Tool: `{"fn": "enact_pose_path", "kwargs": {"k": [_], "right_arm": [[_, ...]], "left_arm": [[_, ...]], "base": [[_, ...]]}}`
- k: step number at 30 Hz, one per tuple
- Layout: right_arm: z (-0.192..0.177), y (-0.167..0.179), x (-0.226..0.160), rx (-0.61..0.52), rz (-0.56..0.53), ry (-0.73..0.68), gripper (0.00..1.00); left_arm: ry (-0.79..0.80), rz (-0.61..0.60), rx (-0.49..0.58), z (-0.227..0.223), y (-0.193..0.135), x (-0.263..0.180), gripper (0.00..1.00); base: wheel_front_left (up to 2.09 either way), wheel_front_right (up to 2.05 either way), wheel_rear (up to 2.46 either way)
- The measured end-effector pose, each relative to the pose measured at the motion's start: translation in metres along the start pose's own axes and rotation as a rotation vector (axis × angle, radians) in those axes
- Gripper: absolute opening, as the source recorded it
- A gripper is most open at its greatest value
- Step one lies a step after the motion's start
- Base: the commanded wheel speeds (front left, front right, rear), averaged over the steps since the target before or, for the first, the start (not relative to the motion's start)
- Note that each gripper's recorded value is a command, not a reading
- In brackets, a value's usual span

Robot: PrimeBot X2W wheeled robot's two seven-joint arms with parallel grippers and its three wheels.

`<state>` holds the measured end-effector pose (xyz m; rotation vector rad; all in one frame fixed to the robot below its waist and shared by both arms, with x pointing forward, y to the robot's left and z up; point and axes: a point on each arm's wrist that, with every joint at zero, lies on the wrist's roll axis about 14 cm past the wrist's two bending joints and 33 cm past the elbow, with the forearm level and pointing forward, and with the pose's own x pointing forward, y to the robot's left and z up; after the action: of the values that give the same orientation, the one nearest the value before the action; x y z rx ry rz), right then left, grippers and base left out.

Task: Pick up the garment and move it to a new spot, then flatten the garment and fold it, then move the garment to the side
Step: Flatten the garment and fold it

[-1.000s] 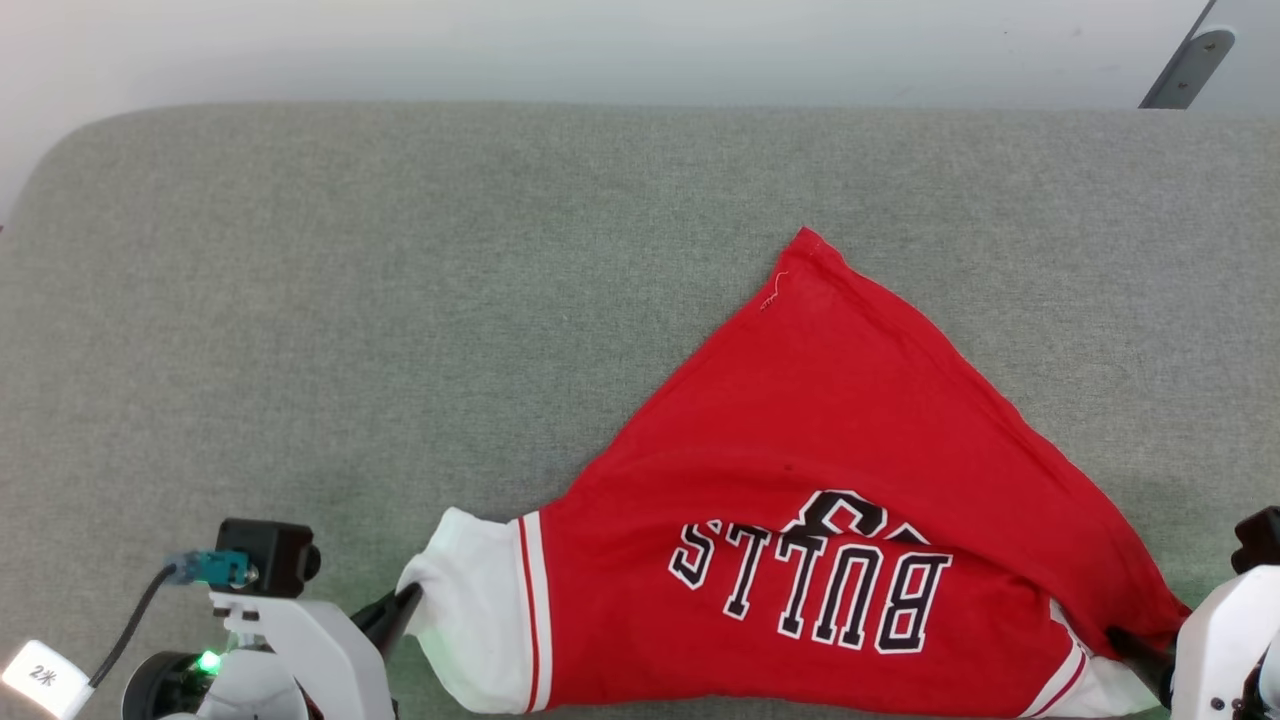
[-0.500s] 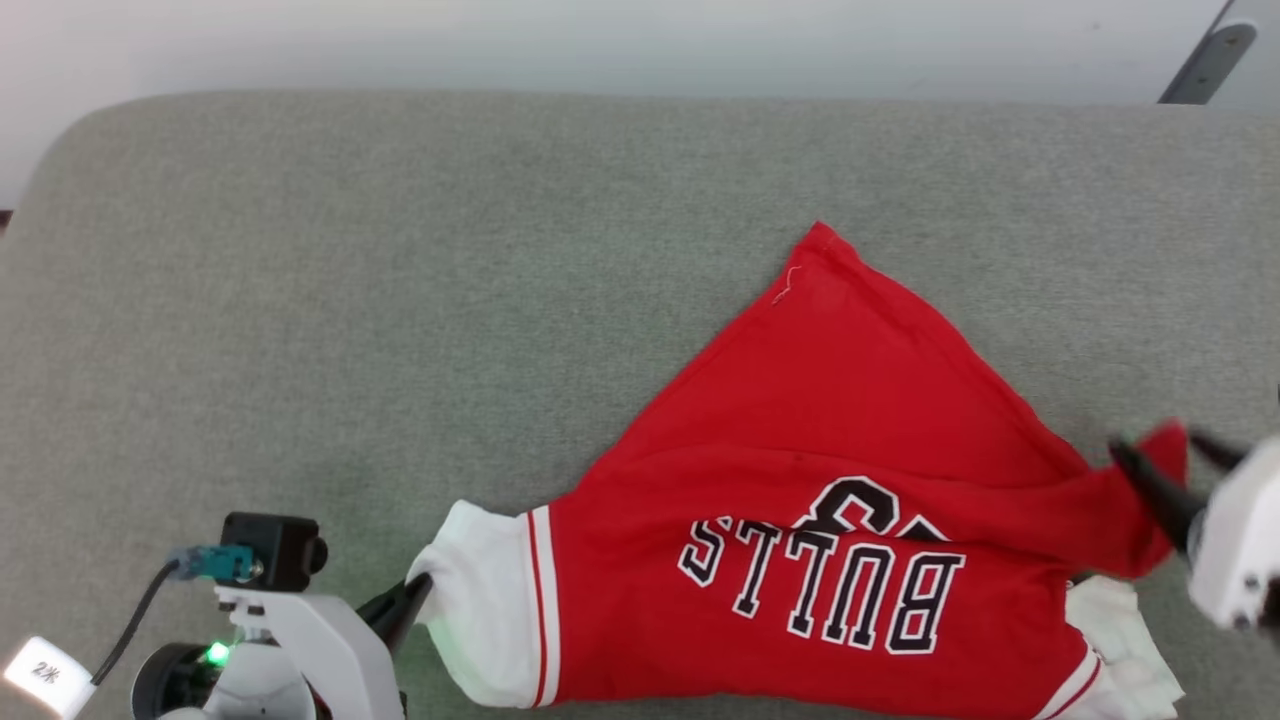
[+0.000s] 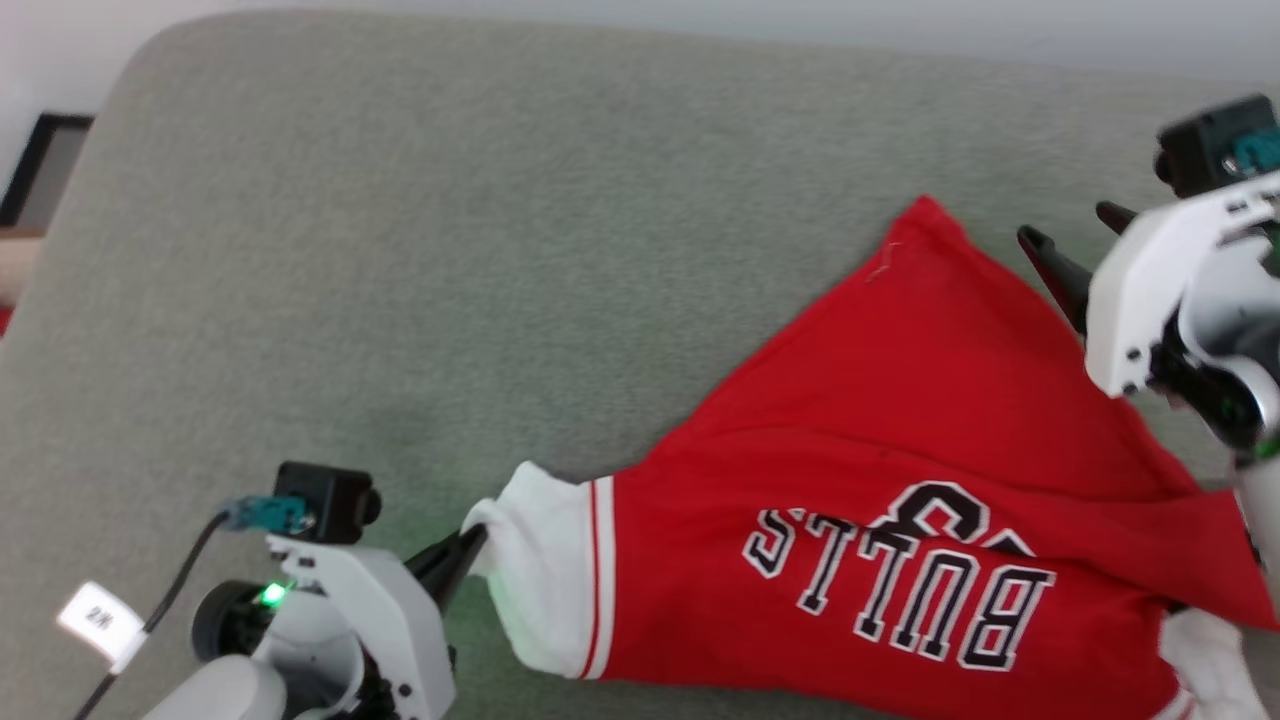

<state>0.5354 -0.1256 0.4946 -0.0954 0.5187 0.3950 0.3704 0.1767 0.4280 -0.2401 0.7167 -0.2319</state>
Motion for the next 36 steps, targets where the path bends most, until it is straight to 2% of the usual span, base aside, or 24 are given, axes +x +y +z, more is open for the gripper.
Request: {"fn": "enact_pose_path", "kwargs": {"k": [7,15,16,17,21,26,30,36], "right_arm": [[-0.023,0.019,0.054,-0.053,0.07,0.201,1.0],[-0.063,0.032,0.086,-0.1,0.11,0.476,1.0],[-0.065,0.031,0.088,-0.092,0.11,0.506,0.25],[-0.068,0.031,0.089,-0.085,0.11,0.534,0.0],[-0.068,0.03,0.095,-0.082,0.105,0.572,0.0],[-0.059,0.031,0.091,-0.079,0.104,0.541,0.0],[-0.039,0.025,0.08,-0.07,0.093,0.457,0.0],[0.011,0.009,0.051,-0.054,0.061,0.274,0.0]], "left_arm": [[0.008,0.017,-0.019,-0.004,0.009,0.004,0.0],[0.023,0.058,-0.054,-0.013,0.025,0.005,0.0],[0.024,0.062,-0.059,-0.015,0.027,0.005,0.0],[0.029,0.067,-0.063,-0.016,0.028,0.005,0.0],[0.034,0.082,-0.069,-0.019,0.034,0.006,0.0],[0.033,0.087,-0.046,-0.006,0.039,0.004,0.0],[-0.01,0.102,0.033,0.034,0.048,-0.002,0.0],[-0.13,0.136,0.169,0.121,0.05,-0.022,0.0]], "base": [[0.0,0.0,0.0],[0.0,0.0,0.0],[0.0,0.0,0.0],[0.0,0.0,0.0],[0.0,0.0,0.0],[0.0,0.0,0.0],[0.0,0.0,0.0],[0.0,0.0,0.0]]}}
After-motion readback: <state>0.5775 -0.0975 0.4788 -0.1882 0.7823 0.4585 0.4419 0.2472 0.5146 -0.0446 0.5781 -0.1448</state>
